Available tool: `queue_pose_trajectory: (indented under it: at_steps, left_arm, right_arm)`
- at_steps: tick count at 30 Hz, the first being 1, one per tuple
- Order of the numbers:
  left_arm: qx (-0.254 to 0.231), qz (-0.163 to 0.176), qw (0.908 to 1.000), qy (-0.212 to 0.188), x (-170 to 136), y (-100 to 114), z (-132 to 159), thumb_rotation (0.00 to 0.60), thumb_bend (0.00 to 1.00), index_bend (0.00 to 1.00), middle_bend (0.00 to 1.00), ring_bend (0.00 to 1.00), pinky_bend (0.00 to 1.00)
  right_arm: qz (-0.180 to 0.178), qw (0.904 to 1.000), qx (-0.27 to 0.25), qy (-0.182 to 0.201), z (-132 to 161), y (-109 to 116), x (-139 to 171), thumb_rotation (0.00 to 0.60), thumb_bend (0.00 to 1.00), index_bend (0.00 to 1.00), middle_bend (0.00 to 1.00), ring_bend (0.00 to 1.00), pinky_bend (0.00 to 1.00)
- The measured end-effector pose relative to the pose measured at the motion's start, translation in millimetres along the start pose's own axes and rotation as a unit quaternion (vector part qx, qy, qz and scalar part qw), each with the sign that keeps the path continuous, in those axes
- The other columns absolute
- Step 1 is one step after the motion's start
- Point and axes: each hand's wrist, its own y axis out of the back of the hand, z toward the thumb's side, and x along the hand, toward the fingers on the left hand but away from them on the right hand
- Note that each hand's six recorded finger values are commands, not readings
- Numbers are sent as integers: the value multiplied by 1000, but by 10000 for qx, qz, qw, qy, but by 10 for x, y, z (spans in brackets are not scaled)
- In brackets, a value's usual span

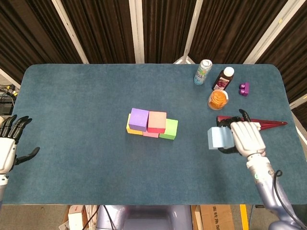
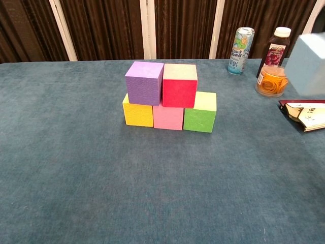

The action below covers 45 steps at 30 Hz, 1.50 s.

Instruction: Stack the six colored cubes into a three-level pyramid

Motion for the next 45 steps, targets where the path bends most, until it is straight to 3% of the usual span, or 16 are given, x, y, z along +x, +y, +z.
queue_pose_trajectory:
  at_steps: [6, 11, 16, 19, 23, 27, 45]
  left_arm:
    - [415, 122, 9989, 189, 1, 46, -75, 600, 274, 140, 97, 0, 0]
    - [546, 162, 9979, 296, 8, 54, -80, 600, 275, 140, 89, 0, 0]
    - [293, 372, 9984, 305, 23, 110, -78, 600, 275, 134, 83, 0, 0]
    - [89, 592, 9977, 308, 27, 189, -94, 600, 275, 132, 71, 0, 0]
    - [-63, 897, 9955, 285, 27, 297, -143, 600, 275, 132, 64, 0, 0]
    - [-66, 886, 9956, 289, 28, 285, -155, 600, 274, 132, 65, 0, 0]
    - [-39, 806, 9961, 364, 29, 262, -169, 600, 274, 131, 66, 0, 0]
  right_arm:
    - [153, 9999, 1, -39, 372, 292, -340, 600, 156, 475, 458, 283, 0]
    - [260, 9987, -265, 337, 1174, 480, -713, 600, 156, 475, 458, 283, 0]
    - [414, 9962, -278, 716, 1914, 348, -932, 600, 156, 475, 458, 283, 0]
    - [510, 9958, -266, 706, 2133, 181, -1057, 600, 156, 475, 457, 283, 0]
    - [614, 9962, -252, 565, 2269, -28, -1210, 600, 156, 474, 458, 283, 0]
    - [629, 9966, -203, 496, 2350, -128, -1282, 600, 156, 475, 457, 283, 0]
    - [436, 9985, -314, -97, 2231, -72, -1343, 600, 156, 475, 458, 283, 0]
